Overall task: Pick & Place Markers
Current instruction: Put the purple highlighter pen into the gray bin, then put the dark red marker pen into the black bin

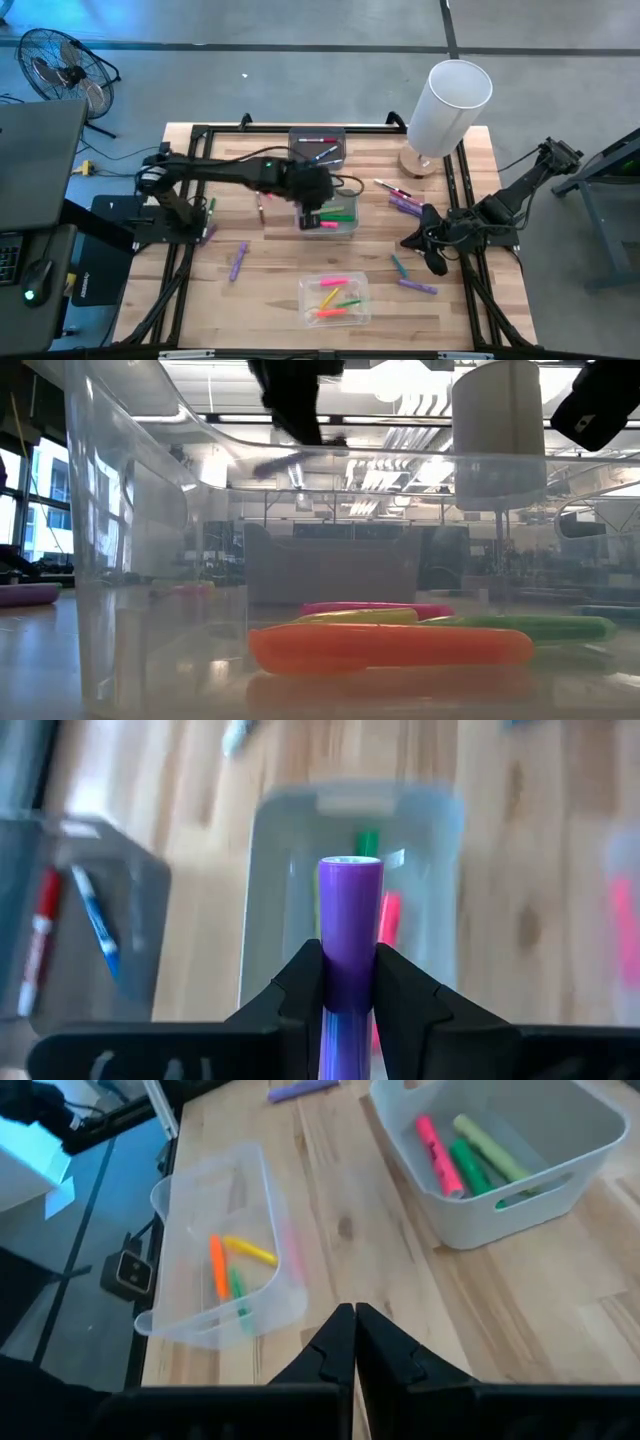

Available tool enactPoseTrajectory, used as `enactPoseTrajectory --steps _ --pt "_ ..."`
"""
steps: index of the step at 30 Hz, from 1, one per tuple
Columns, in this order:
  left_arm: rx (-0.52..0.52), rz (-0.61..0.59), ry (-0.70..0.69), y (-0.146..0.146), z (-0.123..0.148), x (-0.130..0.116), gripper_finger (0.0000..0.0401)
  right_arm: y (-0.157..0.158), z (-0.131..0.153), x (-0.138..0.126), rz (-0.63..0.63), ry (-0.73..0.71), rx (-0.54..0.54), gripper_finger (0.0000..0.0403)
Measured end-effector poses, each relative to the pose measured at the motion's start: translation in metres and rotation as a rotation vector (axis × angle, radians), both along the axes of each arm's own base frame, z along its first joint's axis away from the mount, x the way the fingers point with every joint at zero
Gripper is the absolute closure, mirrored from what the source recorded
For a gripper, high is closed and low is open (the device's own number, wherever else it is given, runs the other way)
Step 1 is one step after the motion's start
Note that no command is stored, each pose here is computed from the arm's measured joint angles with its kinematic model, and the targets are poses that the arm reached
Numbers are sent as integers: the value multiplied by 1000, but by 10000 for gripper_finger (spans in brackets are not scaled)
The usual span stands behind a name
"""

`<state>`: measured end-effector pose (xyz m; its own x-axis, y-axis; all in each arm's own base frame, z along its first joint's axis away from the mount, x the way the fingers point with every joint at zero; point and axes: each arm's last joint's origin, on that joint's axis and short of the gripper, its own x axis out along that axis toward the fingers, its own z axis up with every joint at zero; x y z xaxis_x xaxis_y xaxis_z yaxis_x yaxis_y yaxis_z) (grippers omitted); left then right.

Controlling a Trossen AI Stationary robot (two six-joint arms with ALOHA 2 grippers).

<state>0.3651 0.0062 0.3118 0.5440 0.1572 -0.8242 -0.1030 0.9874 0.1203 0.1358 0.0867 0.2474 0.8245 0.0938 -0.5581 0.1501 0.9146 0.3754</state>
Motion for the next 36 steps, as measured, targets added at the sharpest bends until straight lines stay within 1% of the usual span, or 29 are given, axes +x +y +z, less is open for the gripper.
enactPoseTrajectory --steps 1,3,5,8,11,13,14,17,18,21,23,27,30,33,36 --pt "-3 -7 26 6 -5 4 342 0 0 0 -5 -5 -2 403" --pt "-12 -17 14 16 -13 17 342 0 1 1 -20 -18 -7 403" --pt "-28 -21 67 24 -26 20 342 0 2 1 -33 -31 -9 403" --pt "-45 -16 63 32 -44 35 342 -1 2 2 -50 -42 -17 403" --pt "-69 -19 85 36 -55 39 339 -1 3 2 -65 -50 -25 403" --pt "-73 -22 80 36 -59 43 312 -2 3 2 -71 -53 -27 403" --pt "-73 -21 77 36 -63 46 294 -2 3 2 -74 -54 -29 403" --pt "-79 -22 130 35 -75 46 237 -2 3 2 -87 -61 -37 403" --pt "-78 -23 115 36 -74 48 222 -2 3 2 -95 -65 -41 403" --pt "-85 -12 122 35 -72 47 191 -3 3 2 -112 -71 -44 403" --pt "-97 6 144 35 -68 47 184 -3 3 2 -120 -70 -32 403" --pt "-117 37 96 32 -43 50 190 -2 3 2 -107 -65 -28 403" --pt "-115 19 87 24 -23 51 213 -2 3 2 -91 -65 -45 403" --pt "-110 30 72 13 -4 49 256 -2 3 2 -71 -67 -76 402" --pt "-154 85 86 1 5 46 316 -2 3 2 -57 -68 -99 403"
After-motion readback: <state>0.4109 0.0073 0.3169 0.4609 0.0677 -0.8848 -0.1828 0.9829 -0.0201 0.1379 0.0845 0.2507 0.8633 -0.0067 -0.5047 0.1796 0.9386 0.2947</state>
